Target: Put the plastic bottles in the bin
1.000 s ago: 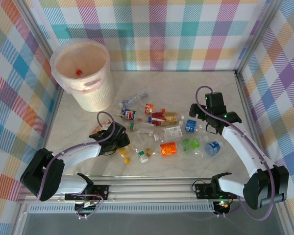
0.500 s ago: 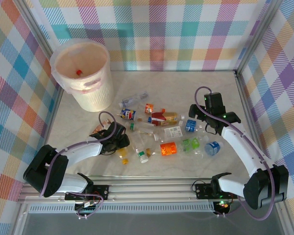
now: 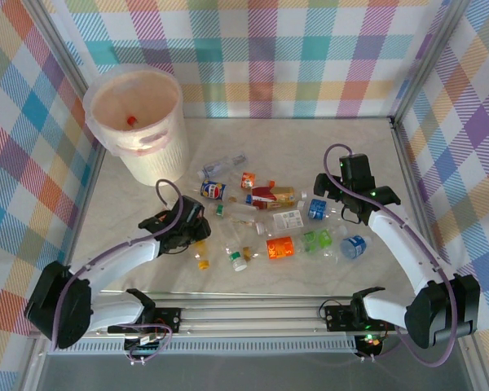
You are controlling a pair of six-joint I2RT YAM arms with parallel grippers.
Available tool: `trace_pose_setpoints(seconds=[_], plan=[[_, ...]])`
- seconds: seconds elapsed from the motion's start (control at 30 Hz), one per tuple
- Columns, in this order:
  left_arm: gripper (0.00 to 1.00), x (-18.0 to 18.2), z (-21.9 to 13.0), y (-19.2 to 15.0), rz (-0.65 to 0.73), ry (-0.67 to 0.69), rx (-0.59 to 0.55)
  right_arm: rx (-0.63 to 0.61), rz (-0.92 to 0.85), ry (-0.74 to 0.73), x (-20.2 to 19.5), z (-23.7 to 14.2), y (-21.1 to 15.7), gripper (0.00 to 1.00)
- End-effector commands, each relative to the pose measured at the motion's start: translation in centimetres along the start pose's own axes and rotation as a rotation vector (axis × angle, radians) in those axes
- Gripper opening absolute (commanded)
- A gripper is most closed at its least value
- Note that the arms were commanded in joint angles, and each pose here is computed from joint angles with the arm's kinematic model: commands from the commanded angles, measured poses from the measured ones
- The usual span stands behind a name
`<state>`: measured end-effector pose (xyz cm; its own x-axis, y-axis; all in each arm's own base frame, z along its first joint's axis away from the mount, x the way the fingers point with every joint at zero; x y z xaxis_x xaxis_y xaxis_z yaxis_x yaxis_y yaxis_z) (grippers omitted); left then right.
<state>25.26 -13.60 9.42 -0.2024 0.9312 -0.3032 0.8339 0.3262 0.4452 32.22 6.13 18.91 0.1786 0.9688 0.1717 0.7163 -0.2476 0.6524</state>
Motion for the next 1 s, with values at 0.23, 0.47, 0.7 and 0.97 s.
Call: trace_pose_setpoints(seconds=[0.23,0.47,0.7,0.97], plan=[[0.46,-5.9,-10.3,6.6,0.083,-0.223,-0.172,-0.039,0.023,-0.005,0.0,-1.1,0.9,1.0],[0.46,-11.0,-17.1,13.9,0.193,-0.312,-0.383,-0.064,0.034,0.005,-0.1,-2.3,1.2,1.0],[0.46,-12.9,-20.5,21.7,0.219,-0.275,-0.532,-0.085,0.028,0.008,-0.4,-3.3,1.4,1.0],[0.45,-10.6,-20.1,29.3,0.136,-0.227,-0.567,-0.079,0.021,0.011,-0.3,-3.4,1.3,1.0]])
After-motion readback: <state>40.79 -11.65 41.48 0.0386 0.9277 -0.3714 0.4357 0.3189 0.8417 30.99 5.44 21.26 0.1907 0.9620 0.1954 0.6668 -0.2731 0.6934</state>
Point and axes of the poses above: each hand's point on the last joint's axis, 136 mm out from that joint toward the fingers, its own z axis out along the fingers, its own x axis along the line the jaws close on, y = z × x, the point moved 1 cm from there along -z, back along the fingers, and after that the axes turned 2 degrees about z, right-handed, at the moved point
